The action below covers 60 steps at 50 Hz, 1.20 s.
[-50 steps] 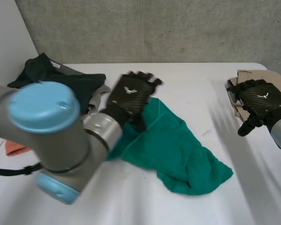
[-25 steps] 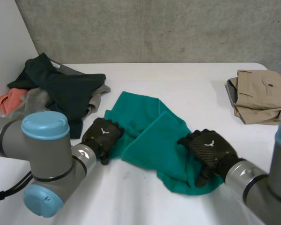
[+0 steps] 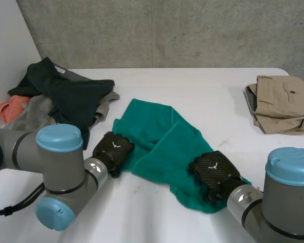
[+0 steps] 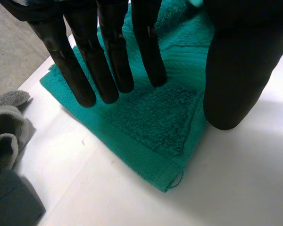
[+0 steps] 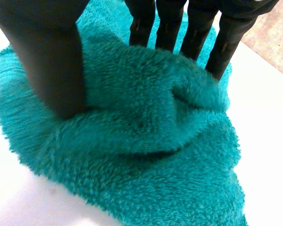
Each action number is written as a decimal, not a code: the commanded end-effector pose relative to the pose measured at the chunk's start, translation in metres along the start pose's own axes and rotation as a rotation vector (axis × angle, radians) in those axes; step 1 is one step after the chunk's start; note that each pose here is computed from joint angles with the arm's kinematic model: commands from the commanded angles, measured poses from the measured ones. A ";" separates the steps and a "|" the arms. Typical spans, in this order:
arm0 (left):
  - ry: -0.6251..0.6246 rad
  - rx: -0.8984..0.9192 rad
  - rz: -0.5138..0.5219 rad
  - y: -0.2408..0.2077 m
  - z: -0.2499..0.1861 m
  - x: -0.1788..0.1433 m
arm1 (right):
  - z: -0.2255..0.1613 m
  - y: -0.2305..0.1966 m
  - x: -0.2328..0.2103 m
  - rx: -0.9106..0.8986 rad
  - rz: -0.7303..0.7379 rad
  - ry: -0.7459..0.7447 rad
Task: Fold the laundry.
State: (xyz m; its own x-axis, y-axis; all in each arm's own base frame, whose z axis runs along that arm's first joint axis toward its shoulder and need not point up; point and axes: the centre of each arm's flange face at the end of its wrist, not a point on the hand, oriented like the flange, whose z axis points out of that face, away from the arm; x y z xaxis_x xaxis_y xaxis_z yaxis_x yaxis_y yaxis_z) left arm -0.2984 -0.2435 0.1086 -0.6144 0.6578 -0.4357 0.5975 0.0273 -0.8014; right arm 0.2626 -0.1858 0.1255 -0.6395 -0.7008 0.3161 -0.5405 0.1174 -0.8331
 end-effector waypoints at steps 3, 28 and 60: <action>-0.020 0.040 0.000 -0.010 0.010 -0.006 | 0.001 -0.001 0.003 0.008 -0.001 0.022; -0.201 0.241 0.005 -0.085 -0.048 -0.051 | -0.040 -0.094 0.064 0.259 -0.163 0.213; -0.275 0.373 0.004 -0.139 0.013 -0.071 | 0.027 -0.108 0.186 0.082 0.036 0.364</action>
State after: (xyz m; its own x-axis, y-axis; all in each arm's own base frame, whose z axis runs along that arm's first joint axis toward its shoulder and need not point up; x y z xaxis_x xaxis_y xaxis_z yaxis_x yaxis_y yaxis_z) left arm -0.3263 -0.2634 0.1965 -0.7157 0.5542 -0.4250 0.4471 -0.1039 -0.8884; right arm 0.2109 -0.3002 0.2317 -0.7157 -0.5416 0.4410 -0.6081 0.1724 -0.7749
